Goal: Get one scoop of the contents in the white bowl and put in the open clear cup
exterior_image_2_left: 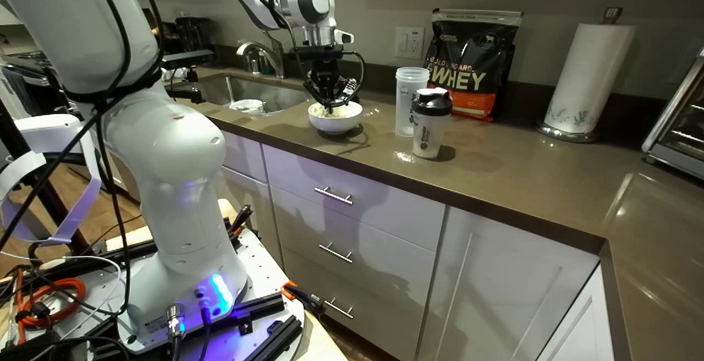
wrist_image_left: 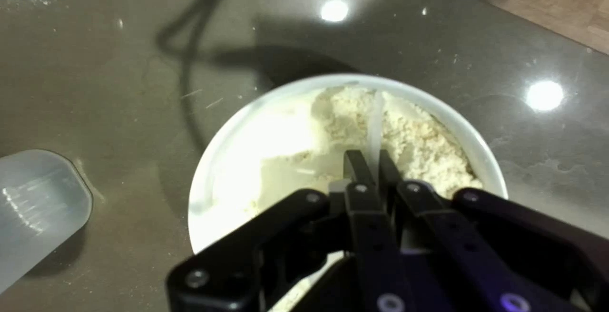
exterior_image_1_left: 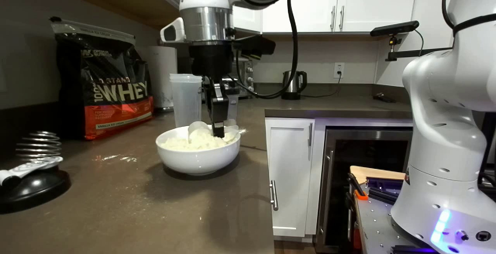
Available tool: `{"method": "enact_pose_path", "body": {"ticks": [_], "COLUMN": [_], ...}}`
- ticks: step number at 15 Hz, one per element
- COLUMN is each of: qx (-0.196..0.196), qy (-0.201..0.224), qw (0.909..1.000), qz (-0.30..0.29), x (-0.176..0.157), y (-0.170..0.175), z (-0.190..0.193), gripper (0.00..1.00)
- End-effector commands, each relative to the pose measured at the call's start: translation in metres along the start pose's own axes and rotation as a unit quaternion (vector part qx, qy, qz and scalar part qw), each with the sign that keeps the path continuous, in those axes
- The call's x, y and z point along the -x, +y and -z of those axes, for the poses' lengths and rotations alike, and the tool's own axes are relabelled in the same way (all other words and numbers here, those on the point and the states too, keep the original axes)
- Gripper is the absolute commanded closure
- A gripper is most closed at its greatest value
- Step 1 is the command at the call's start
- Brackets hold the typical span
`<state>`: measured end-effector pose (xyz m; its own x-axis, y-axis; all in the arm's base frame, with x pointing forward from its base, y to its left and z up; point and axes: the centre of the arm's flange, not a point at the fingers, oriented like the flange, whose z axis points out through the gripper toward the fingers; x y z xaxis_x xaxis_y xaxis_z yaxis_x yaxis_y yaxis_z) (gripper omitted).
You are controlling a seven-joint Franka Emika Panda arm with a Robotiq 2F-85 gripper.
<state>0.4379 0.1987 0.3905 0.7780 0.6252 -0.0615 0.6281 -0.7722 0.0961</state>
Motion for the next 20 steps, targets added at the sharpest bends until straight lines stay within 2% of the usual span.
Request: {"method": "enact_pose_path", "body": {"ticks": [1,13,20], "qx": [-0.020,-0.025,-0.049], "qy": [-0.009,-0.012,-0.018], "qw": [0.9997,0.9995,0.9986], "qz": [0.012,0.013,0.003], "x": [-0.003,-0.005,-0.004], "y": [0.000,0.004,0.015], "z": [0.001,0.001,0.007], "gripper": [0.98,0.98,0.98]}}
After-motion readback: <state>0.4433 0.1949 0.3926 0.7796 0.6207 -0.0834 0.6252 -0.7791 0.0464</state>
